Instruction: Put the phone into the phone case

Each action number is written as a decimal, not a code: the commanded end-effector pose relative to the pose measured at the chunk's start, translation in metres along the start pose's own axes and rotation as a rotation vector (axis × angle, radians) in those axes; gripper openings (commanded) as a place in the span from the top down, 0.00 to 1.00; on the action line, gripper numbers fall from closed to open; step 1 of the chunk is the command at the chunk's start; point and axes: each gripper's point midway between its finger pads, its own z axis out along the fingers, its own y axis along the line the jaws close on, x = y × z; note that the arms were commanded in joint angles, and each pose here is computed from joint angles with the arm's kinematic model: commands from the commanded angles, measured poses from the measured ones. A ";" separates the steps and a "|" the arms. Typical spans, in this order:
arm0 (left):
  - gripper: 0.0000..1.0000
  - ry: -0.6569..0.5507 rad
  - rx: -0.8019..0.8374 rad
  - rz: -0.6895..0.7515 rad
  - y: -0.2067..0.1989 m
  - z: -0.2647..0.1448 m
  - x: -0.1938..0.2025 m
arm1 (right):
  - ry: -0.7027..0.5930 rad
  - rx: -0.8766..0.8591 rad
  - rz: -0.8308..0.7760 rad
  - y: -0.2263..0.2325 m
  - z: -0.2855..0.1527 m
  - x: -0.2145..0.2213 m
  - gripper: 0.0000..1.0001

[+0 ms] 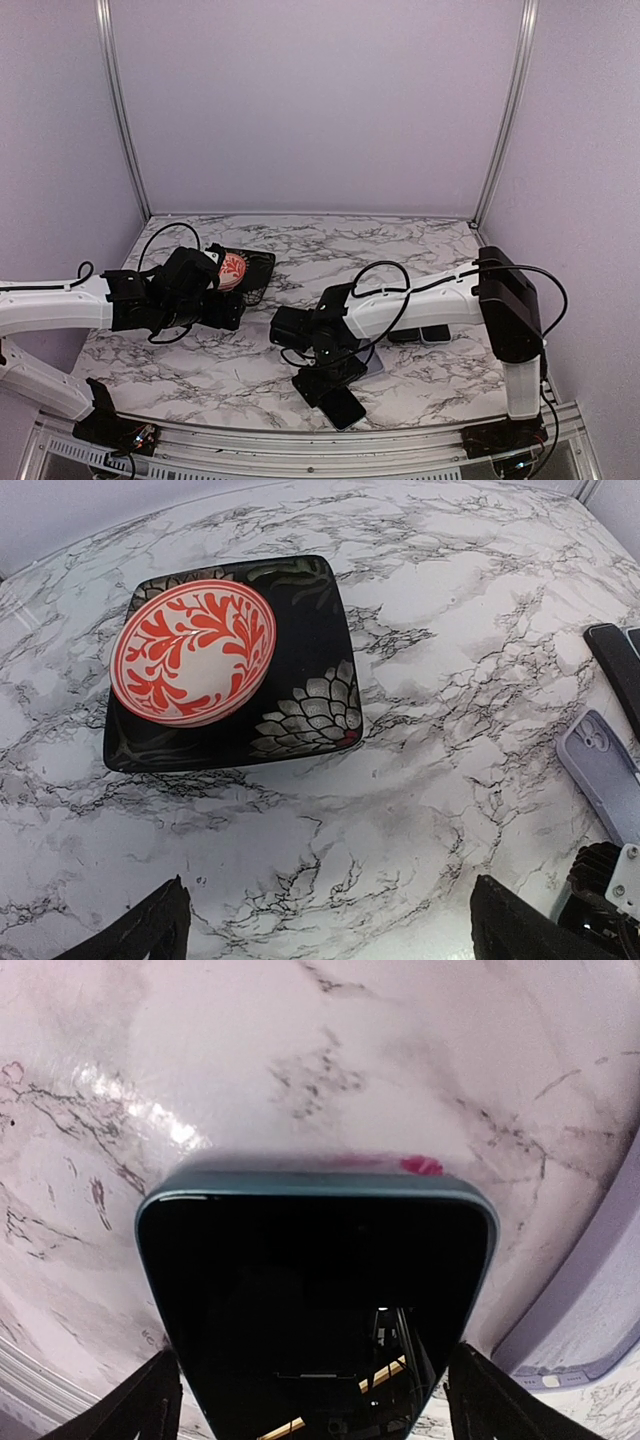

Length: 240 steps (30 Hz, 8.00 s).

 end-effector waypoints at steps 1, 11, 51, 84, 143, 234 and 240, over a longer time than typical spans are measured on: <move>0.01 -0.031 -0.003 -0.001 0.003 -0.002 -0.006 | 0.068 -0.007 0.020 0.011 0.018 0.013 0.19; 0.01 -0.060 -0.021 0.003 0.008 -0.008 -0.012 | 0.000 0.003 0.025 0.014 0.005 0.000 0.46; 0.01 0.012 -0.045 0.026 -0.012 0.026 -0.020 | -0.663 0.104 0.357 -0.106 -0.067 -0.054 0.59; 0.01 0.034 -0.063 0.047 -0.009 0.033 -0.011 | -0.439 0.130 0.313 -0.091 -0.010 -0.034 0.07; 0.01 -0.059 0.385 -0.100 -0.088 0.027 -0.045 | -0.583 -0.072 0.226 -0.073 -0.057 -0.069 0.66; 1.00 -0.712 1.159 0.563 -0.198 -0.193 -0.087 | -1.496 -0.679 -0.788 0.018 -0.355 0.007 1.00; 1.00 -0.733 1.146 0.551 -0.198 -0.196 -0.096 | -1.498 -0.631 -0.762 0.013 -0.358 0.000 0.67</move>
